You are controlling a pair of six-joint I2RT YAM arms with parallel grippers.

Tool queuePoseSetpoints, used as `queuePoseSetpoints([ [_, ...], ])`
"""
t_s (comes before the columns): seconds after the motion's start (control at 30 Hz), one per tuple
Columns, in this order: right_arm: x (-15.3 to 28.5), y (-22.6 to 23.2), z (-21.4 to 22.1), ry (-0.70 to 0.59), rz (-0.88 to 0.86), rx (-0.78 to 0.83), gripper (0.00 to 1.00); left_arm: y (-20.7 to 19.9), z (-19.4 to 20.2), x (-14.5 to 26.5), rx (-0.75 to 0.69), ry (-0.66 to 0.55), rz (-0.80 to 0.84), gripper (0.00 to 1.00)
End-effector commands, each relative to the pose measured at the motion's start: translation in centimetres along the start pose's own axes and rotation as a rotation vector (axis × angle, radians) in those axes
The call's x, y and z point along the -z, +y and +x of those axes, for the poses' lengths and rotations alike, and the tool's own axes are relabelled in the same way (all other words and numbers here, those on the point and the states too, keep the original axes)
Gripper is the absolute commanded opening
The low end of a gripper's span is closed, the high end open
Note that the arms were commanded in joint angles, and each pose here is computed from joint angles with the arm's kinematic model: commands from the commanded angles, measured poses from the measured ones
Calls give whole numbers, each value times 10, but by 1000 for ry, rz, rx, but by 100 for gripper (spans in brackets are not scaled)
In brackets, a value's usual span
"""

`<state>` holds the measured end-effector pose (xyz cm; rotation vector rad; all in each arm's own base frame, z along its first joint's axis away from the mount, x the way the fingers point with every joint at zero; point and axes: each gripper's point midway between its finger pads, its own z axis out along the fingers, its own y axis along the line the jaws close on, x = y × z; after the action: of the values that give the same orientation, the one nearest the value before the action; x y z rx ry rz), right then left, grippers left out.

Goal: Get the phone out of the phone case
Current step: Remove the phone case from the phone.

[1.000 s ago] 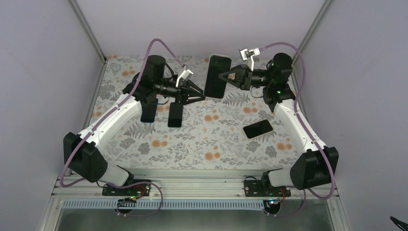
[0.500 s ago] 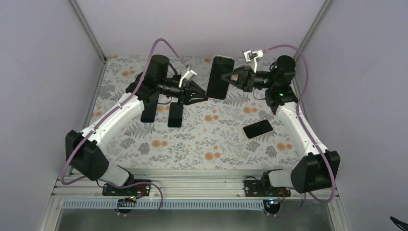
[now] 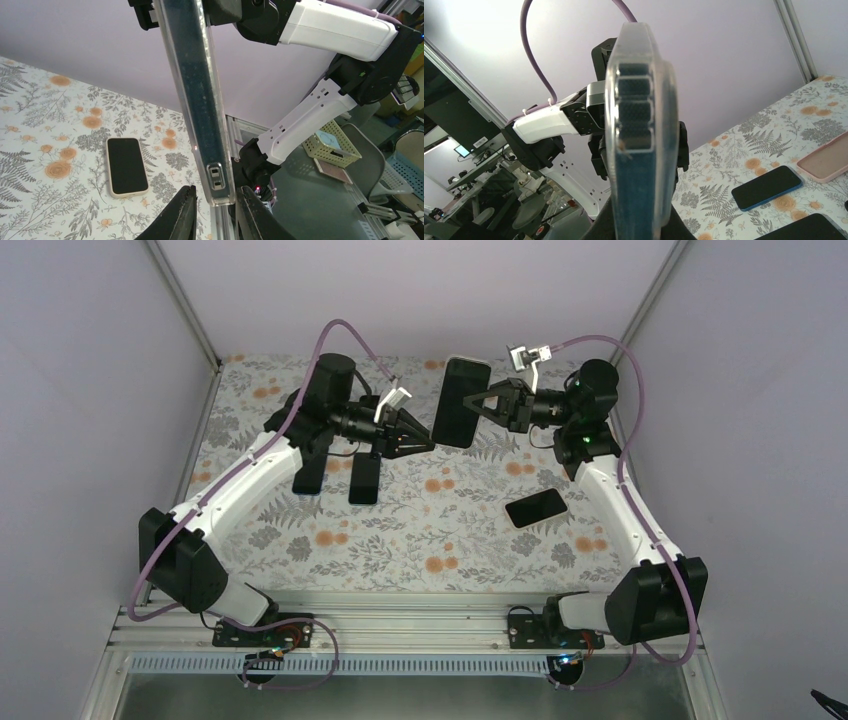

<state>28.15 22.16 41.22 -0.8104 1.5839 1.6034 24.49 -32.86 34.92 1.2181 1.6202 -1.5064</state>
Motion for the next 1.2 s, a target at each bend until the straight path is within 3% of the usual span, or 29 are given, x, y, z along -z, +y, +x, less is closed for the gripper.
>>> queuePoseSetpoints([
  [0.0, 1, 16, -5, -5, -24, 56, 4, -15, -10, 3, -71, -16, 35, 20],
  [1.17, 5, 39, 3, 21, -79, 83, 4, 28, -7, 7, -4, -19, -107, 8],
])
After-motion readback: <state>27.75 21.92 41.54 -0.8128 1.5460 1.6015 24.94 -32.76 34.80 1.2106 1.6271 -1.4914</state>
